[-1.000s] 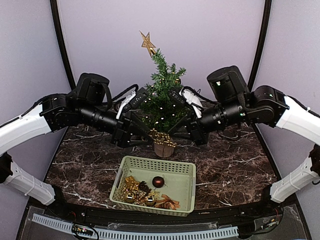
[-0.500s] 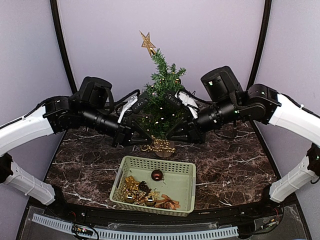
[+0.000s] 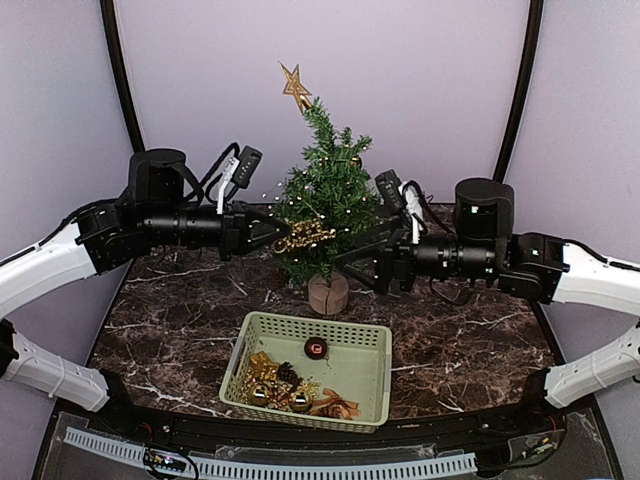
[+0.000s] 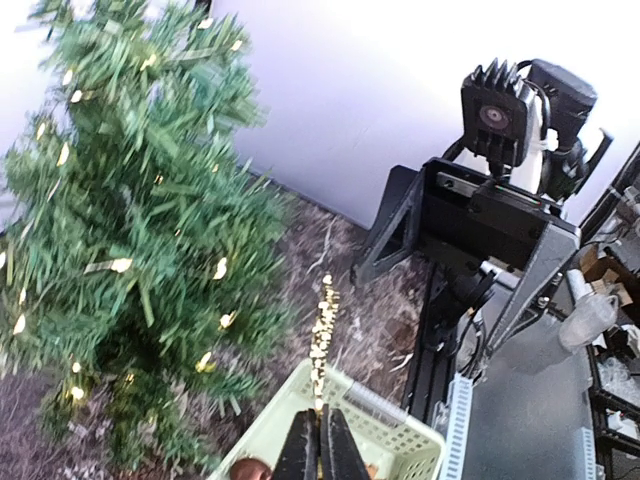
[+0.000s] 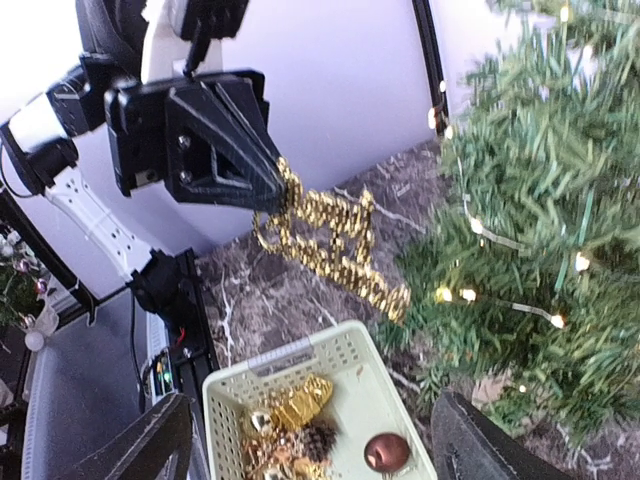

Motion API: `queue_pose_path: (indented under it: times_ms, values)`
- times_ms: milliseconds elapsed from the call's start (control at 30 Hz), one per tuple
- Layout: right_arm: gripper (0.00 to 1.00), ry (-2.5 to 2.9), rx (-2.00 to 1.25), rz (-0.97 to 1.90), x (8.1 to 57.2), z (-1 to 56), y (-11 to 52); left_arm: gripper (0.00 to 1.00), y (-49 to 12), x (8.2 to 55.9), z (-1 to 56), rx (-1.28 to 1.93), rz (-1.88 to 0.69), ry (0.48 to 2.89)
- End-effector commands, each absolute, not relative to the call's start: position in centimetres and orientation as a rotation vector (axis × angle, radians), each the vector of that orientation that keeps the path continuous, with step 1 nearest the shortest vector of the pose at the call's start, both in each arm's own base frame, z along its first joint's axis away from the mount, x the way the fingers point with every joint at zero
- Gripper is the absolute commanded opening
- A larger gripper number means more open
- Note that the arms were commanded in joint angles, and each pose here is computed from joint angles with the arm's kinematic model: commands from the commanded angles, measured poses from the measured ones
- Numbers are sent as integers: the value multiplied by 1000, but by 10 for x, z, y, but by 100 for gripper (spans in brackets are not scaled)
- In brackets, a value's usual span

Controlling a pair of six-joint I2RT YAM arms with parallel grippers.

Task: Decorate the small christmas tree
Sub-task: Pass from the right arm to the left, then place the ornament words at the top of the tree.

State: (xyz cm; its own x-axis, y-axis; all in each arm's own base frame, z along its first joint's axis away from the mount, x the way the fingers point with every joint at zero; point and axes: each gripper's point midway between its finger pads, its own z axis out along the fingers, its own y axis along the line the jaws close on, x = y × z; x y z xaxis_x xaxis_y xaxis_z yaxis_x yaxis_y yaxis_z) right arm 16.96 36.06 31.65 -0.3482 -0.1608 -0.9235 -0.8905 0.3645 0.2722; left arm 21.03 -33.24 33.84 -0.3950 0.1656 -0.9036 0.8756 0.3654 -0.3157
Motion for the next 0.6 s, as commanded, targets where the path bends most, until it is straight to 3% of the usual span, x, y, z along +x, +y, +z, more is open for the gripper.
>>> queue_pose_path:
  times_ms: [0, 267, 567]
  values:
    - [81, 1439, -742, 1205, 173, 402, 359, 0, -341, 205, 387, 906, -1196, 1622]
    - [74, 1451, -719, 1161, 187, 398, 368, 0, -349, 204, 392, 957, -1222, 1599]
    - [50, 1449, -731, 1174, 191, 393, 380, 0, -351, 201, 395, 974, -1258, 1577]
